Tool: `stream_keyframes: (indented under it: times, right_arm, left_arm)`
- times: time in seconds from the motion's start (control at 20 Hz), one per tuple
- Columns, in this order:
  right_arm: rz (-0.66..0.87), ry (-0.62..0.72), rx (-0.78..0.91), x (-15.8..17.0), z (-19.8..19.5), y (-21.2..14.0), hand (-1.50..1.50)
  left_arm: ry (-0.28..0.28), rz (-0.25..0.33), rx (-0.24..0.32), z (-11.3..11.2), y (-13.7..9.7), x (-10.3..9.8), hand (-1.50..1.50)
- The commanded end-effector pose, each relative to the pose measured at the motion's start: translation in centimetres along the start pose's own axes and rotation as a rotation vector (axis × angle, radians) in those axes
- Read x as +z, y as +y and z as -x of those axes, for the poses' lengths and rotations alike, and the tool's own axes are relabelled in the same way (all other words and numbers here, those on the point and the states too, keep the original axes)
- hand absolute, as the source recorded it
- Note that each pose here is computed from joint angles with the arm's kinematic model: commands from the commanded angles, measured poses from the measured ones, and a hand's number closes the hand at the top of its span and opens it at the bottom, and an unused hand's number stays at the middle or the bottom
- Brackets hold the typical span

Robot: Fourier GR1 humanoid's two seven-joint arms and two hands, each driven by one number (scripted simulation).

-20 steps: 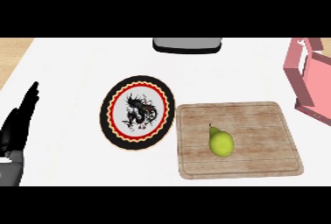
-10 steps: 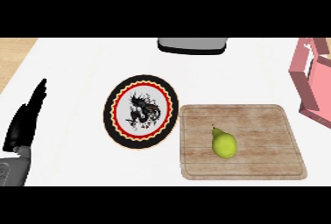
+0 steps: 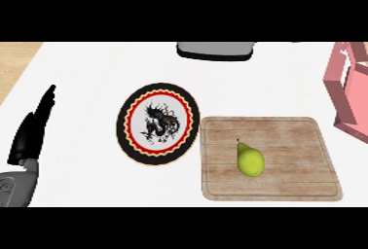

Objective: Pick the bell pepper from the cutting board and place it in the cardboard box

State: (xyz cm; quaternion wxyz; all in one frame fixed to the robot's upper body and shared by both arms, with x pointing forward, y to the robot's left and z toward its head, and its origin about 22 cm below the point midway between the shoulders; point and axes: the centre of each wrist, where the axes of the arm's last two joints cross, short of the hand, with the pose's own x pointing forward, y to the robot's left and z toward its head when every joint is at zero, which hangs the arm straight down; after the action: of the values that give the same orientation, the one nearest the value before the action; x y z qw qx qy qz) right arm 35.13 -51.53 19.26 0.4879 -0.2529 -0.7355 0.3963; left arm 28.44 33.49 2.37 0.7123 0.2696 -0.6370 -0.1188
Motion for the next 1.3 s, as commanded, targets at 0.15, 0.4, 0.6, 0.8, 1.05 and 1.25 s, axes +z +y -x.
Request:
stream_keyframes:
  times: [0.15,0.4,0.6,0.8,1.05,1.25]
  right_arm:
    - [-0.116,-0.022,-0.032,-3.7,-0.3,4.5,1.50]
    - [-0.157,0.105,-0.145,-3.7,0.6,7.7,-1.50]
    - [-0.196,0.107,-0.191,-5.7,-0.4,8.4,-1.50]
    - [-0.153,0.066,-0.231,-4.9,0.3,10.4,-1.50]
    - [0.032,-0.024,-0.348,-4.7,0.1,7.8,-1.50]
    - [0.137,-0.029,-0.485,-4.0,0.0,5.0,-1.50]
  left_arm:
    - [-0.003,0.008,0.006,-0.7,-0.2,-0.1,0.00]
    - [-0.017,-0.005,-0.011,-0.9,1.0,-0.5,0.00]
    - [-0.004,-0.019,-0.001,1.1,0.3,-0.6,0.00]
    - [-0.012,-0.018,0.001,0.1,1.8,-0.8,0.00]
    - [-0.001,-0.006,0.004,1.0,0.2,0.0,0.00]
    - [0.003,-0.017,0.003,1.6,0.0,0.6,0.00]
